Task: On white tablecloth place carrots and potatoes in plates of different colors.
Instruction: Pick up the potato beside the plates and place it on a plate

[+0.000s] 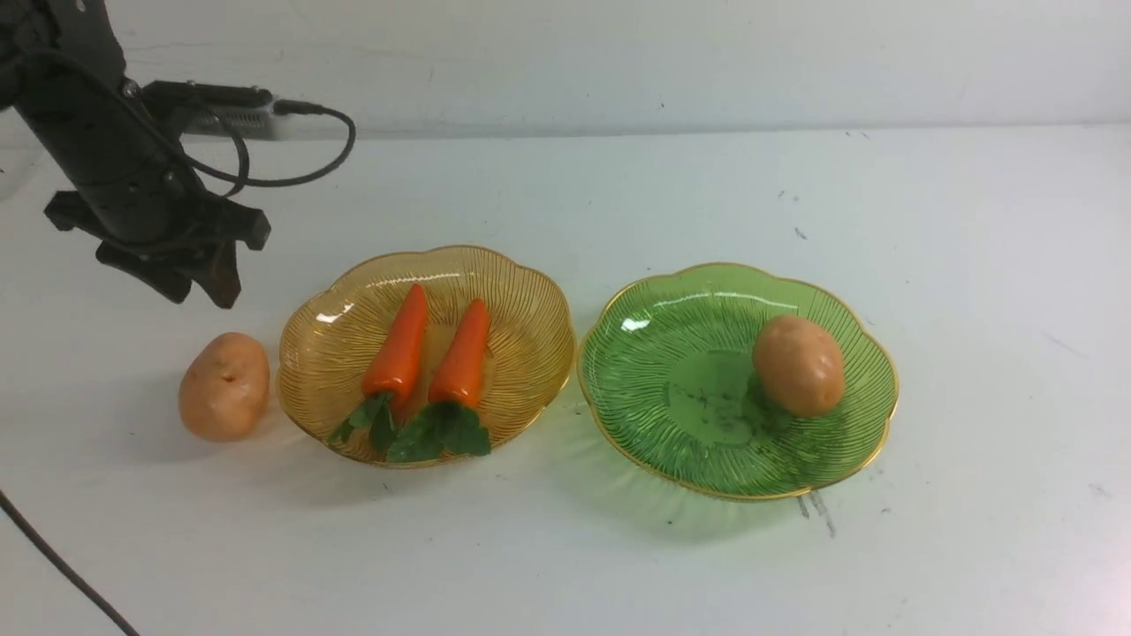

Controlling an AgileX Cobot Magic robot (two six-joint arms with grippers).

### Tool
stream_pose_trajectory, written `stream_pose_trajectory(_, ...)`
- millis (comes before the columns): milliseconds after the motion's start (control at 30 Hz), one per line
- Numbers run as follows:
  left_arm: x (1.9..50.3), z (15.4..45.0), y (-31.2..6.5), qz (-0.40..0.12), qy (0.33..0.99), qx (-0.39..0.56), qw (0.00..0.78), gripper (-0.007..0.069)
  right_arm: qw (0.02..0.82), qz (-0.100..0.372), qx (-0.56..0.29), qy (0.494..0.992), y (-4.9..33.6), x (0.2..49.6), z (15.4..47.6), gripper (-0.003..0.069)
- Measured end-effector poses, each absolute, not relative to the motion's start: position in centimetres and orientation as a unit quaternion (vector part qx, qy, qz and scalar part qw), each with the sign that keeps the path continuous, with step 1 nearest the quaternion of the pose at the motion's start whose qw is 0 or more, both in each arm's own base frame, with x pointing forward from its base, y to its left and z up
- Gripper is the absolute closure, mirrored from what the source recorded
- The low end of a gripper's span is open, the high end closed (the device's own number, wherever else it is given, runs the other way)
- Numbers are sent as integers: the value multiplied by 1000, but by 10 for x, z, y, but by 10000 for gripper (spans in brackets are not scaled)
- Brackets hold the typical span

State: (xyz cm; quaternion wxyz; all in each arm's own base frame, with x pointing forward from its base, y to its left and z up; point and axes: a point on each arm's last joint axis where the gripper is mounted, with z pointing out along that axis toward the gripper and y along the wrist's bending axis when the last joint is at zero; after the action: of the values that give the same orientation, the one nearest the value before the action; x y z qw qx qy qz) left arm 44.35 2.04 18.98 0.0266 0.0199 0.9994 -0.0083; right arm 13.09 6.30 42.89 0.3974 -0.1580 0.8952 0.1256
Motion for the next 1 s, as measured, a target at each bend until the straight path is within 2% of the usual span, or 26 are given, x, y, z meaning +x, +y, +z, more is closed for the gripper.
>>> stream_pose_trajectory(33,444,189,20,-8,999,17,26,12,398,126,-158,895,63,131,429,674)
stream_pose_trajectory(133,444,189,21,-4,1000,6,25,148,398,126,-158,895,63,131,429,674)
stream_pose_trajectory(233,444,189,23,7,1000,8,25,204,398,126,-158,895,63,131,429,674)
stream_pose_trajectory(433,442,199,26,24,999,2,35,214,398,126,-158,895,63,131,429,674)
stream_pose_trajectory(667,426,264,14,-8,993,-27,112,214,399,126,-158,894,63,131,429,674)
stream_pose_trajectory(767,417,292,-17,-59,988,-10,141,214,402,127,-157,893,63,131,430,674)
stream_pose_trajectory(833,411,301,-55,-112,982,23,147,214,402,127,-157,893,63,131,430,674)
stream_pose_trajectory(867,409,303,-71,-131,980,39,147,214,402,126,-157,893,63,131,430,674)
stream_pose_trajectory(933,404,301,-129,-181,963,109,165,214,402,126,-157,893,63,132,430,674)
stream_pose_trajectory(1000,401,294,-172,-209,948,151,185,214,402,126,-158,893,63,131,430,674)
